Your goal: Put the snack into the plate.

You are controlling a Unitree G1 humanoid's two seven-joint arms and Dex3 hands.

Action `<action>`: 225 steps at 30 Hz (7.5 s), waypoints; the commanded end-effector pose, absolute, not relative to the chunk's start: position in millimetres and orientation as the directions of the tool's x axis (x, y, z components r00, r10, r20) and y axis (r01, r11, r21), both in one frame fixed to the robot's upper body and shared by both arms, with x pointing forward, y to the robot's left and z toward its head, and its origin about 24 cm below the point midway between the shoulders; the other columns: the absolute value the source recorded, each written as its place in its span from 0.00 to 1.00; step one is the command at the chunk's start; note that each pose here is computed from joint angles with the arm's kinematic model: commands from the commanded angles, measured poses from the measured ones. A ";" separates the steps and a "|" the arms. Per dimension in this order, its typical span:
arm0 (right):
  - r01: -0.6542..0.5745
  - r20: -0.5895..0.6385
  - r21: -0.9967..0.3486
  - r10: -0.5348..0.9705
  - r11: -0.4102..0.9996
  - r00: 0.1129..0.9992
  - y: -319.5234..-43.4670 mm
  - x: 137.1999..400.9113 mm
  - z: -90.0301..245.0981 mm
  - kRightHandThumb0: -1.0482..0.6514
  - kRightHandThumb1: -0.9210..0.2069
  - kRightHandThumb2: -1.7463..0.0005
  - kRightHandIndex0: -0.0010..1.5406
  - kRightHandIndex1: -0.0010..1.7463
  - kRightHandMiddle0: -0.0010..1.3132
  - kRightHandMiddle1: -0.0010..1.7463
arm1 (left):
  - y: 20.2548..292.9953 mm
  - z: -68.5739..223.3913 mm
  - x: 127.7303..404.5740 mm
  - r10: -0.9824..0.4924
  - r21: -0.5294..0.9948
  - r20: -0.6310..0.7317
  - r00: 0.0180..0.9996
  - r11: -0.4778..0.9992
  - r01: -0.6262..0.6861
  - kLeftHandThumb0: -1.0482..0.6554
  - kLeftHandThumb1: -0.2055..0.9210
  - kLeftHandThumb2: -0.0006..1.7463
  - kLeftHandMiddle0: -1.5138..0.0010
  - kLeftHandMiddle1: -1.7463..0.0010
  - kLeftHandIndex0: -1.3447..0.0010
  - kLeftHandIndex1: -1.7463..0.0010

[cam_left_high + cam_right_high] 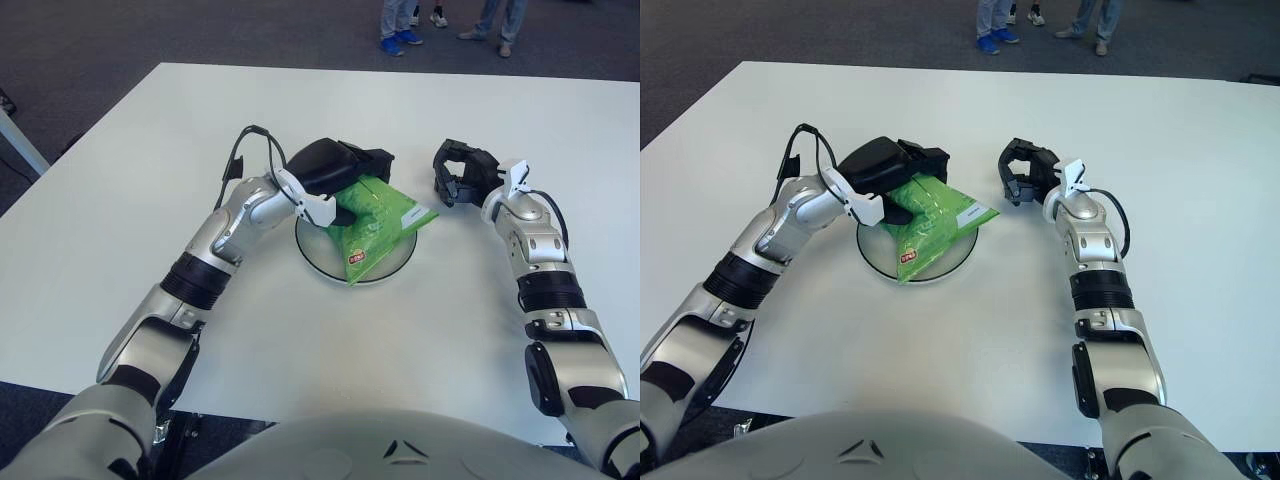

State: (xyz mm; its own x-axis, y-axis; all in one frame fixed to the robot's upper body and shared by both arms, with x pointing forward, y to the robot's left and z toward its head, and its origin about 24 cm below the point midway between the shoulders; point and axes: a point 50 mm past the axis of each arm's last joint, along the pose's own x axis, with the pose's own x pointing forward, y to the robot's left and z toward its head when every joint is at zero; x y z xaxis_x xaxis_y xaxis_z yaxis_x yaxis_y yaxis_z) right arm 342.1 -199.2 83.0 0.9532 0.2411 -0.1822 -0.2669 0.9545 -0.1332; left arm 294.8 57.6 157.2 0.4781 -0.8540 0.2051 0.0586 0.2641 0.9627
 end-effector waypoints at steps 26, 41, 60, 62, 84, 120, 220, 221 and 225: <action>-0.303 -0.384 -0.134 0.233 0.944 0.894 -200.0 327.2 39.8 0.36 0.42 0.34 0.81 1.00 0.39 1.00 | 64.8 137.7 302.6 -0.907 0.959 -0.024 0.421 0.097 0.264 0.30 0.91 0.35 0.68 0.10 0.92 0.16; -0.325 -0.371 -0.139 0.255 0.935 0.893 -197.5 325.8 43.0 0.35 0.44 0.32 0.81 1.00 0.40 1.00 | 67.4 143.3 298.9 -0.961 0.882 -0.001 0.278 0.131 0.453 0.12 1.00 0.39 0.92 0.57 1.00 0.63; -0.306 -0.380 -0.089 0.251 0.948 0.890 -193.7 321.0 49.2 0.35 0.45 0.32 0.78 1.00 0.41 1.00 | 76.7 159.5 300.7 -0.993 0.837 -0.113 0.043 -0.072 0.543 0.04 0.97 0.13 1.00 1.00 1.00 1.00; -0.308 -0.380 -0.086 0.255 0.947 0.889 -193.6 321.2 49.7 0.35 0.45 0.32 0.77 1.00 0.41 1.00 | 79.1 164.7 302.5 -0.995 0.831 -0.098 0.027 -0.067 0.552 0.04 0.95 0.12 1.00 1.00 1.00 1.00; -0.358 -0.381 -0.185 0.269 0.915 0.885 -198.9 327.5 38.5 0.35 0.45 0.31 0.82 1.00 0.41 1.00 | 100.8 208.8 313.2 -0.993 0.870 0.037 0.113 0.087 0.485 0.15 0.87 0.07 1.00 1.00 1.00 1.00; -0.364 -0.377 -0.200 0.271 0.910 0.886 -199.4 329.3 37.0 0.36 0.43 0.33 0.82 1.00 0.40 1.00 | 174.0 209.1 333.9 -0.809 0.837 0.285 0.514 0.471 0.278 0.09 0.78 0.27 1.00 1.00 1.00 1.00; 0.073 0.129 0.093 -0.084 0.993 0.988 -222.0 317.7 39.7 0.32 0.59 0.21 0.84 1.00 0.50 1.00 | 182.4 27.7 309.8 -0.061 -0.079 0.084 0.995 0.995 0.068 0.39 0.74 0.57 0.13 0.00 0.33 0.00; 0.079 0.129 0.103 -0.092 0.992 0.987 -222.5 316.3 39.5 0.32 0.59 0.20 0.84 1.00 0.51 1.00 | 182.2 27.7 309.8 -0.061 -0.080 0.084 0.995 0.994 0.068 0.39 0.74 0.57 0.13 0.00 0.33 0.00; 0.106 0.120 0.137 -0.123 0.985 0.985 -225.1 310.9 39.1 0.32 0.60 0.19 0.84 1.00 0.52 1.00 | 181.7 27.6 309.9 -0.060 -0.087 0.081 0.995 0.994 0.067 0.40 0.74 0.58 0.13 0.00 0.33 0.00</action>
